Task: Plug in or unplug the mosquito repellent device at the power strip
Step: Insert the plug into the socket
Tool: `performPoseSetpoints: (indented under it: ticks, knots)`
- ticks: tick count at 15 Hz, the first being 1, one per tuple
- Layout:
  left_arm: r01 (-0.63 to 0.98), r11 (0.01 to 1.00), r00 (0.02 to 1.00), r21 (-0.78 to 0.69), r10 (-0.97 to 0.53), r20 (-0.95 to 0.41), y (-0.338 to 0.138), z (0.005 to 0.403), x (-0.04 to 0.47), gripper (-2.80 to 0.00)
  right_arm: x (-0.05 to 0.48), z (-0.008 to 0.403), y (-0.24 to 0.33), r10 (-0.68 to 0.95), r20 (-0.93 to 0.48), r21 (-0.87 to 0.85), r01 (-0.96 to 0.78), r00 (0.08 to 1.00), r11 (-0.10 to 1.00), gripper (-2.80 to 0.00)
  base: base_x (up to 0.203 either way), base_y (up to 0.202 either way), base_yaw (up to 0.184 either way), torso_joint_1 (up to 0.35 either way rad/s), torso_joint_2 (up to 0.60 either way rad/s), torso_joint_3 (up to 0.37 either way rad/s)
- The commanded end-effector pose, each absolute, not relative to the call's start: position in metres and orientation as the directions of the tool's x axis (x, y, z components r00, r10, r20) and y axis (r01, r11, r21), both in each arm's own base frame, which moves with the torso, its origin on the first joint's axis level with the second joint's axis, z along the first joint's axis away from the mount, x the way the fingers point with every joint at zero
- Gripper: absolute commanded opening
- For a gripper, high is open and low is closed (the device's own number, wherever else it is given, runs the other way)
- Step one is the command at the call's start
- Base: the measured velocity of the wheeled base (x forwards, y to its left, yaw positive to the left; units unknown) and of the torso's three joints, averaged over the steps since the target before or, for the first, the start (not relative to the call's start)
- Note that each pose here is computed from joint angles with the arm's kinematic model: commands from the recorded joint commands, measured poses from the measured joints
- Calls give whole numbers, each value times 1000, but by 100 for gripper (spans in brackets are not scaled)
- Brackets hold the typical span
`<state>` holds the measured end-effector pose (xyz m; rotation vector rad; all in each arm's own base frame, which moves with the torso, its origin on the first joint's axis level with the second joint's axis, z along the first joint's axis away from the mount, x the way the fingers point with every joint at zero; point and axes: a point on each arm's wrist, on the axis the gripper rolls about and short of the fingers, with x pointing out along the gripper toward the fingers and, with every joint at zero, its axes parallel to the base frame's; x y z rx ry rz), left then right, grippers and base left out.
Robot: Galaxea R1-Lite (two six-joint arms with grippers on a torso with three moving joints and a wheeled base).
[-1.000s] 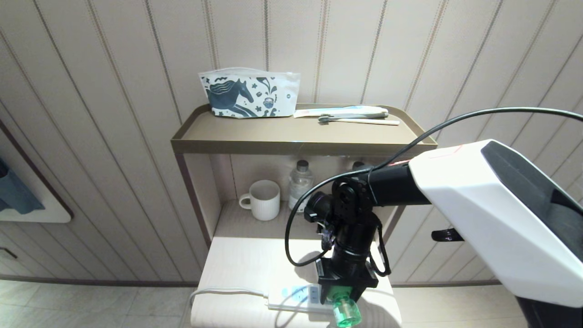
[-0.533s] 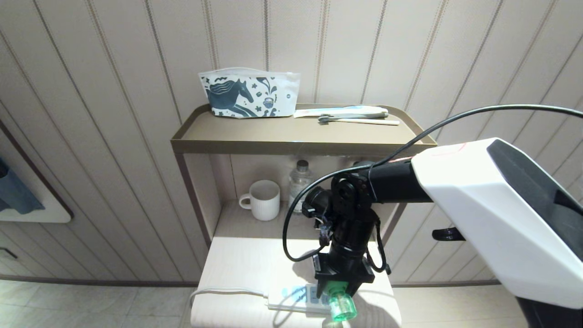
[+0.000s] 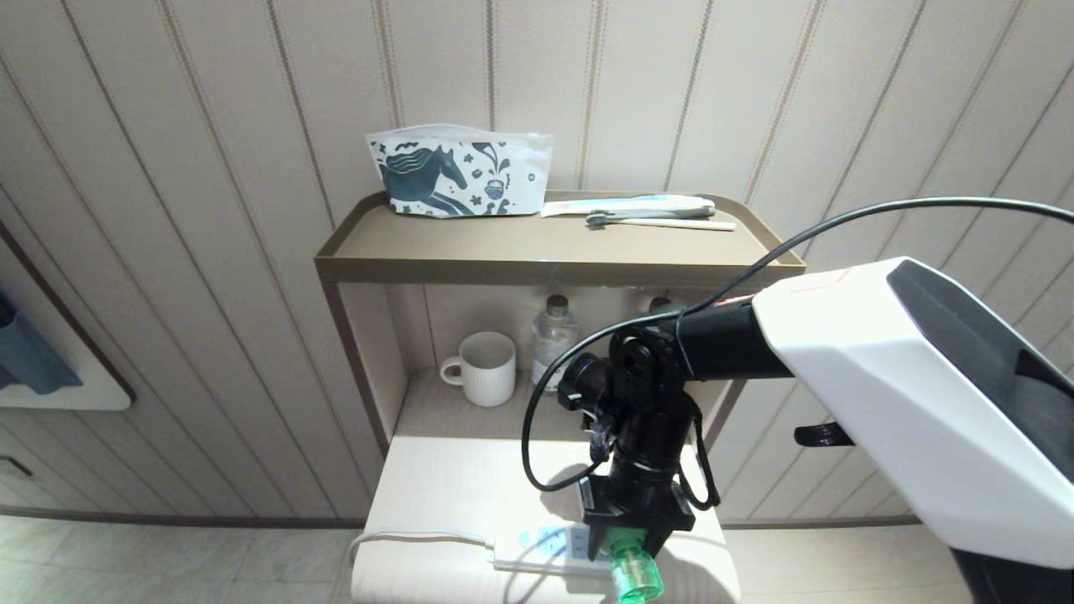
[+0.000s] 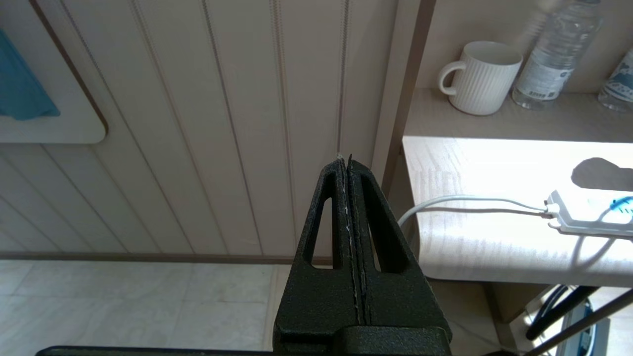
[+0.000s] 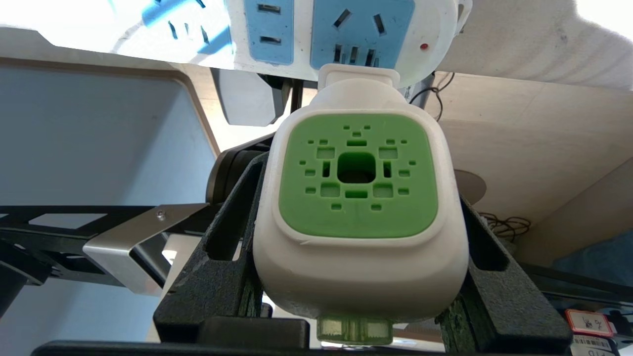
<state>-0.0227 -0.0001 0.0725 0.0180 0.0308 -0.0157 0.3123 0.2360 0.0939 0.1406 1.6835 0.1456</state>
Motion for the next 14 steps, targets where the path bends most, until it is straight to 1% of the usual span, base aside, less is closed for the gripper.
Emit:
performPoseSetpoints:
  ticks: [1,5,14]
  knots:
    - [16,1000,999,18,-15,-31,0,73,-23,-280,311,93,236,174,-977,174,11,-126,985,-280,0,0,0,0,0,0]
    - [16,1000,999,18,-15,-31,0,73,-23,-280,311,91,236,174,-976,173,14,-134,985,-280,0,0,0,0,0,0]
    - [16,1000,999,18,-15,-31,0,73,-23,-280,312,91,241,184,-976,184,11,-120,983,-280,0,0,0,0,0,0]
